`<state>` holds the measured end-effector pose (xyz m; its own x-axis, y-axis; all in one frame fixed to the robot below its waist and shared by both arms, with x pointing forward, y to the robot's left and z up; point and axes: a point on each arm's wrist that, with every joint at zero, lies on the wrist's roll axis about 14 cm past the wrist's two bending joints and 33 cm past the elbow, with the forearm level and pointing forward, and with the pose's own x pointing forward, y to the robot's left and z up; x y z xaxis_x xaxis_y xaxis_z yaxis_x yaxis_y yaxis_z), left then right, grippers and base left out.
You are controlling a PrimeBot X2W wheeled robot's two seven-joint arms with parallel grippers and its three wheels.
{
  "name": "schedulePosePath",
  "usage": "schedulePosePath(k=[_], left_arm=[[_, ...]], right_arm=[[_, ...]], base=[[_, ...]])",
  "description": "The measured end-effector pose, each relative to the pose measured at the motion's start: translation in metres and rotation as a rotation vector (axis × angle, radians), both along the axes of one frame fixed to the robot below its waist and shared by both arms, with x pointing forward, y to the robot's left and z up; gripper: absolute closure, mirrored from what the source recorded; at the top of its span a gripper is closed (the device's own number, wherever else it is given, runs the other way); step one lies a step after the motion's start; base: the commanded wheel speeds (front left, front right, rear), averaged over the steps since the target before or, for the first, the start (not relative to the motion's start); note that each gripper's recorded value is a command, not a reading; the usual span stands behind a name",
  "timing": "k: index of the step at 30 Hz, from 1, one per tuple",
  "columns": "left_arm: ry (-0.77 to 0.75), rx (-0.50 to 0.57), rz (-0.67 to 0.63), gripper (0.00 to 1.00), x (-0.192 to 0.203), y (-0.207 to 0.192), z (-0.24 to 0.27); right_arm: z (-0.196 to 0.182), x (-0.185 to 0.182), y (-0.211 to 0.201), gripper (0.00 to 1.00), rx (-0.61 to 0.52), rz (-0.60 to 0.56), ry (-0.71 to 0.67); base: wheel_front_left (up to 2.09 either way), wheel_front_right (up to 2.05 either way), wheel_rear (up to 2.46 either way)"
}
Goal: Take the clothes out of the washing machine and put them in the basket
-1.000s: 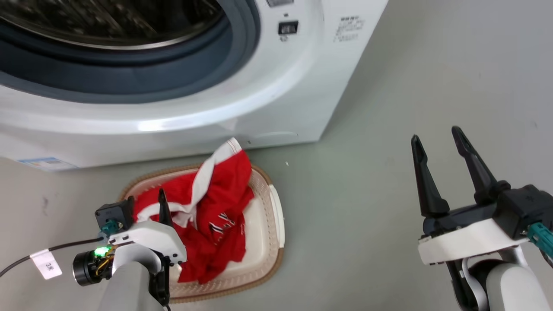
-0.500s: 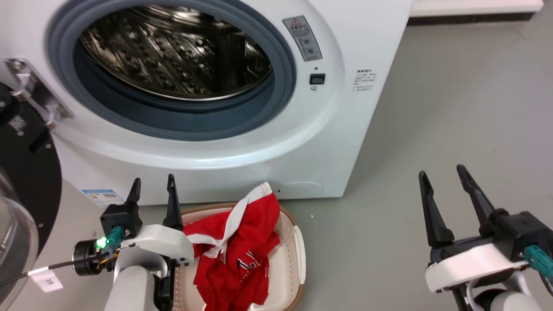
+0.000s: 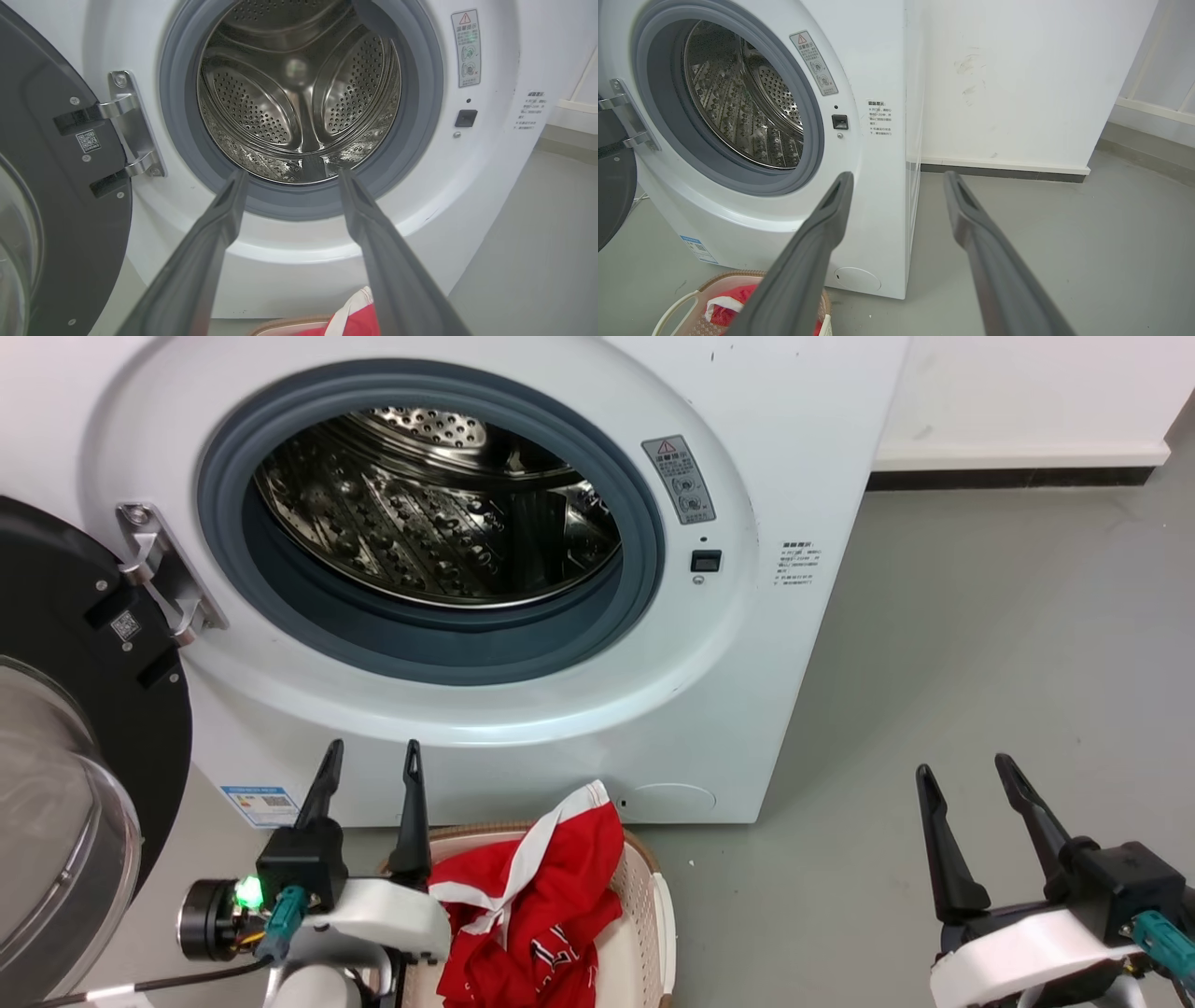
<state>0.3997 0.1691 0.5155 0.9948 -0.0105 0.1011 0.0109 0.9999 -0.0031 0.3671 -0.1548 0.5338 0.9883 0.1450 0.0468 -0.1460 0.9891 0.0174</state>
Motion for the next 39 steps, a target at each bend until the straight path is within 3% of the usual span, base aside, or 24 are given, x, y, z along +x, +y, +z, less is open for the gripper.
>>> schedulePosePath(k=[10, 33, 34, 39], left_arm=[[-0.002, 0.034, -0.005, 0.0, -0.024, 0.004, 0.013], [0.007, 0.033, -0.002, 0.0, -0.029, 0.007, 0.018], [0.005, 0.034, -0.003, 1.0, -0.029, 0.007, 0.018], [0.072, 0.016, 0.005, 1.0, -0.033, 0.009, -0.002]], right_arm=[[0.001, -0.016, -0.004, 0.0, 0.005, -0.01, 0.0], [0.001, -0.022, -0.003, 0.0, 0.026, -0.009, -0.007], [0.001, -0.022, -0.003, 1.0, 0.027, -0.009, -0.007], [-0.013, -0.024, -0.003, 1.0, 0.04, -0.01, 0.037]], base=[[0.0, 0.0, 0.0], [0.0, 0.0, 0.0], [0.0, 0.0, 0.0], [0.0, 0.0, 0.0]])
